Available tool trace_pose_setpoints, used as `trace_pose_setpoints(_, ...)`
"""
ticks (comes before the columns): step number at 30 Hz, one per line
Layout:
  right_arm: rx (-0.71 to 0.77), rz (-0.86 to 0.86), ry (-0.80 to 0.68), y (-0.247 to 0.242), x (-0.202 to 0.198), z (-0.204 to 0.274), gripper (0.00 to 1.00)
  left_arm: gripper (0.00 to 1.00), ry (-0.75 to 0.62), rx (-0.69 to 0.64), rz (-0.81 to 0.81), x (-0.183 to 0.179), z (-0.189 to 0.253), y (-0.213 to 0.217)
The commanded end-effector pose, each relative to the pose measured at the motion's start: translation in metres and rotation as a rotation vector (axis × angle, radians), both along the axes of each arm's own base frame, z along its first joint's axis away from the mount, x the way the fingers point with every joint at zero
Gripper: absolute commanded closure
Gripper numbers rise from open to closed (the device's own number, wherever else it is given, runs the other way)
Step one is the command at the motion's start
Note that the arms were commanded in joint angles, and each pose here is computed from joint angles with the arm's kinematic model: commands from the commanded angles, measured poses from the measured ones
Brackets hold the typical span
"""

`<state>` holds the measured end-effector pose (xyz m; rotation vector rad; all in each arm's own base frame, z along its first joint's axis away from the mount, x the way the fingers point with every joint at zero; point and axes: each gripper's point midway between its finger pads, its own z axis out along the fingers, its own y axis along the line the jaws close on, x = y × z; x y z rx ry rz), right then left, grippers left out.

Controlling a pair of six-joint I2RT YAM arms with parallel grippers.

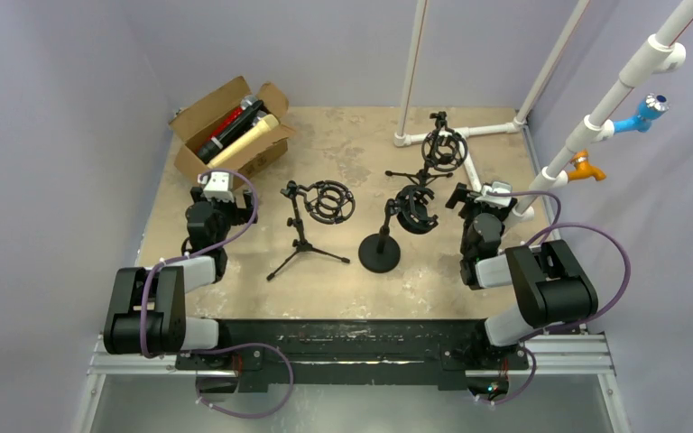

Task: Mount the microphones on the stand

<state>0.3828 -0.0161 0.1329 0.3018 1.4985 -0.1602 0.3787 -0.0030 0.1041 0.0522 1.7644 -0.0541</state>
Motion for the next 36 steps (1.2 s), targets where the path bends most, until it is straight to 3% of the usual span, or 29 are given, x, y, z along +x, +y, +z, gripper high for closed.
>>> trace_pose_setpoints(1, 0.025, -0.06, -0.037, -0.011, 0.0, 0.011, 0.01, 0.0, -0.062, 0.014, -0.008, 0.004, 0.015, -0.001)
trace_pose_setpoints(8, -0.01, -0.068, -0.091, -0.014, -0.015, 0.026, 0.01, 0.0, -0.071, 0.014, -0.018, 0.004, 0.017, -0.003)
trace_pose_setpoints(12, 0.118, -0.243, 0.021, -0.032, -0.006, 0.048, 0.01, 0.0, 0.015, 0.011, -0.077, 0.012, 0.038, -0.011)
trace_pose_setpoints(14, 0.159, -0.225, 0.063, -0.026, -0.002, 0.066, 0.01, 0.0, 0.109, 0.025, -0.107, 0.015, 0.053, -0.013)
trace_pose_setpoints(17, 0.283, -0.193, 0.034, -0.017, -0.008, 0.087, 0.01, 0.0, 0.141, 0.0, -0.145, 0.011, 0.079, -0.018)
trace_pose_setpoints(20, 0.412, -0.152, -0.019, -0.008, -0.021, 0.104, 0.01, 0.0, 0.145, -0.044, -0.213, -0.005, 0.096, -0.024)
trace_pose_setpoints(25, 0.363, 0.018, 0.026, 0.016, -0.034, 0.124, 0.01, 0.0, 0.176, -0.079, -0.396, -0.042, 0.121, -0.046)
trace_pose_setpoints(36, 0.289, 0.102, 0.302, 0.083, -0.067, 0.065, 0.01, 0.0, 0.216, -0.112, -0.816, -0.126, 0.137, -0.103)
